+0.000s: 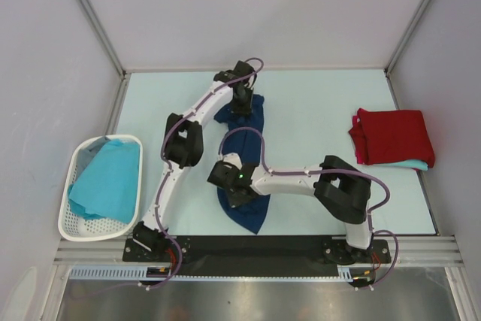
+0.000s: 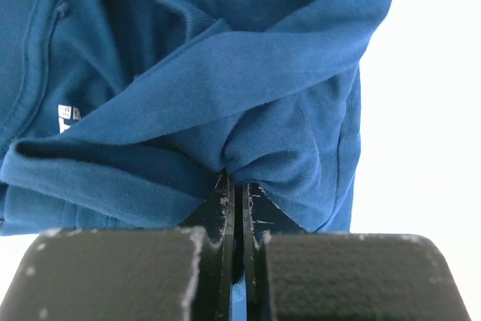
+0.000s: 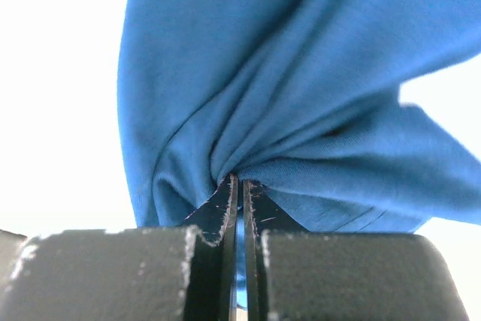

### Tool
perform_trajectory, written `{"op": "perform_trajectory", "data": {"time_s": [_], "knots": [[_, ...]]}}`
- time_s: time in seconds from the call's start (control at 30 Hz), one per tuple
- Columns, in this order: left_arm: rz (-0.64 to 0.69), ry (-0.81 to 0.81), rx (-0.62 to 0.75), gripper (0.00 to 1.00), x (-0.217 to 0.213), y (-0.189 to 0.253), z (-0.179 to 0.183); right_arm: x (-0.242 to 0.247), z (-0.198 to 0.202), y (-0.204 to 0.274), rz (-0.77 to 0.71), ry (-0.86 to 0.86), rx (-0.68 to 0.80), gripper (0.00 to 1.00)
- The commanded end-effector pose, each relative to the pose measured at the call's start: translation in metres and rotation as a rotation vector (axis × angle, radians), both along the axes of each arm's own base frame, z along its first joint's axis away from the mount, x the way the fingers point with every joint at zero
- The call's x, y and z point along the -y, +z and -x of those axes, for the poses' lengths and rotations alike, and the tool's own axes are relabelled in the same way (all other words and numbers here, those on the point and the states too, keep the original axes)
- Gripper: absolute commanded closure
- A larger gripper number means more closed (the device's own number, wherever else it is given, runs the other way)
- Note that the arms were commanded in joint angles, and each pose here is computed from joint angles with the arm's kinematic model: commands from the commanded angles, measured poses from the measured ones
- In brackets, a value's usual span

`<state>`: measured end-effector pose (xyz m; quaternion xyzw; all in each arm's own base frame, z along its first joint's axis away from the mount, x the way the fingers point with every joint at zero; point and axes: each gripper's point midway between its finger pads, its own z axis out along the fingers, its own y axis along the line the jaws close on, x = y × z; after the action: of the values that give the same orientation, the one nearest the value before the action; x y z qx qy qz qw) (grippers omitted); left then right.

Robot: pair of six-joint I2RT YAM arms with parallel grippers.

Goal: Fold and stack the t-shirts
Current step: Rotate the tshirt 95 degrees

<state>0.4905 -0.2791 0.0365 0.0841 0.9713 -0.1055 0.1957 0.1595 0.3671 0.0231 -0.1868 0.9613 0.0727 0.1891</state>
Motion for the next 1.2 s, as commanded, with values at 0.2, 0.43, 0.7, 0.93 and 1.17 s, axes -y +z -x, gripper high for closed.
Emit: {"op": "perform_trajectory", "data": {"time_s": [0.2, 0.43, 0.7, 0.93, 1.17], "knots": [[0.149, -0.185, 0.119, 1.0, 0.084, 0.029, 0.006, -0.065, 0.014, 0.014, -0.128, 0.123, 0.017, 1.0], [0.106, -0.164, 0.149, 1.0, 0.08, 0.028, 0.0, -0.06, 0.009, 0.013, -0.111, 0.105, 0.036, 1.0], [0.119, -0.048, 0.177, 1.0, 0.027, 0.038, -0.042, -0.019, 0.008, 0.002, -0.022, 0.028, 0.03, 1.0], [0.121, 0.039, 0.177, 1.0, -0.017, 0.037, -0.065, 0.013, 0.007, -0.007, 0.02, -0.032, 0.014, 1.0], [0.157, 0.026, 0.163, 1.0, -0.009, 0.029, -0.066, 0.023, 0.006, -0.011, 0.027, -0.044, 0.002, 1.0]]}}
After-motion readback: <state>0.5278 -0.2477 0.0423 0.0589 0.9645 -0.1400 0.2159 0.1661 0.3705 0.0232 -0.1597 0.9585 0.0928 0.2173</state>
